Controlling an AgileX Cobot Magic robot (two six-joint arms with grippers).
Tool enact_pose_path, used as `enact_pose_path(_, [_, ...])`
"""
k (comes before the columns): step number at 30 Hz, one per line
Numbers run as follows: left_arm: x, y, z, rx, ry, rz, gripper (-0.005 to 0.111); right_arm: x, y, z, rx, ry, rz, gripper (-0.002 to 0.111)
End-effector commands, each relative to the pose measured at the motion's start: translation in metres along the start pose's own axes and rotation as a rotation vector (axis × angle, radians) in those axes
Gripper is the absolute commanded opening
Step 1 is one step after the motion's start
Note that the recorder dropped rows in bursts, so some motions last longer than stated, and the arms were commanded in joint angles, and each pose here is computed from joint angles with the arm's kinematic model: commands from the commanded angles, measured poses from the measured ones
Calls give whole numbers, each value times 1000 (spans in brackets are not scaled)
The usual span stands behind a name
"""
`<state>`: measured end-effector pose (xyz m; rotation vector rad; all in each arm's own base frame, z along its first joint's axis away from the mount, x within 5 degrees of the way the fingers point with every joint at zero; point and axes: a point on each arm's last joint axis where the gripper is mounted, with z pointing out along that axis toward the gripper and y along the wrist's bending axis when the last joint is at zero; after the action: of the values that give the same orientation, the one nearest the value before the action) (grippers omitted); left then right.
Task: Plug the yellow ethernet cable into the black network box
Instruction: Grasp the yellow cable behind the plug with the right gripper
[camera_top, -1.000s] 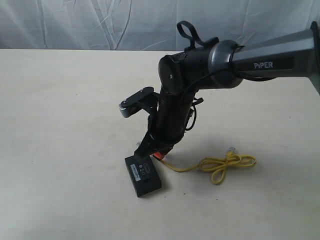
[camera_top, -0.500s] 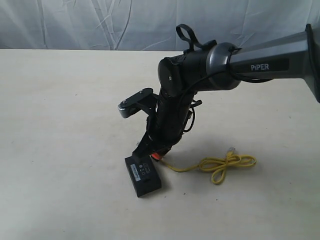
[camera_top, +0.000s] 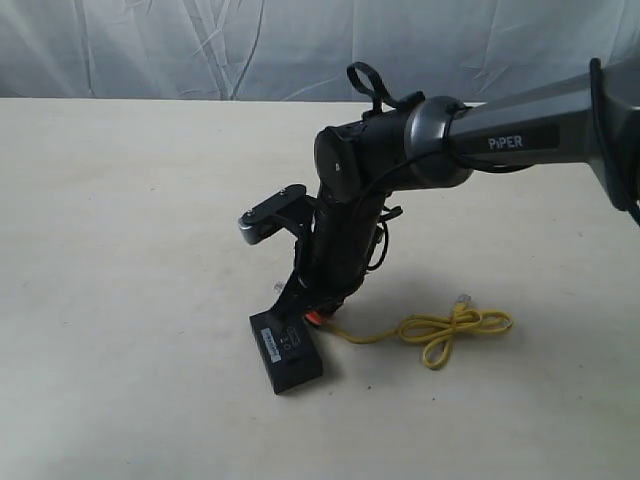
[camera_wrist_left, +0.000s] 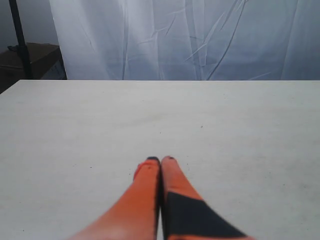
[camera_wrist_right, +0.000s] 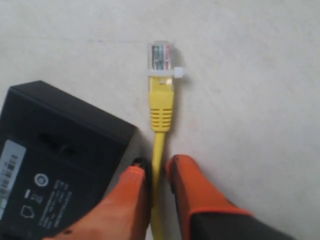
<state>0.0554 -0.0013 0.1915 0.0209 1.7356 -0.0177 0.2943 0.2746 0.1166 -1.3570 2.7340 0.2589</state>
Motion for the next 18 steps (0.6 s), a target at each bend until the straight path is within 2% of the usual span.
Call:
enact_pose_path(1, [0,0,0,-1,-13,0,0,-1,0,-1,9,-3,-15,10])
enact_pose_path(3, [0,0,0,-1,-13,0,0,0,0,-1,8,4,-16,0])
enact_pose_path(8, [0,0,0,-1,-13,0,0,0,1,-6,5,9,-18,-1])
enact_pose_path(13, [0,0,0,-1,-13,0,0,2,-1,-34,29,-15,-36,-1])
enact_pose_path(18, [0,0,0,-1,-13,0,0,14,-19,-56,82,-14,-31,-1])
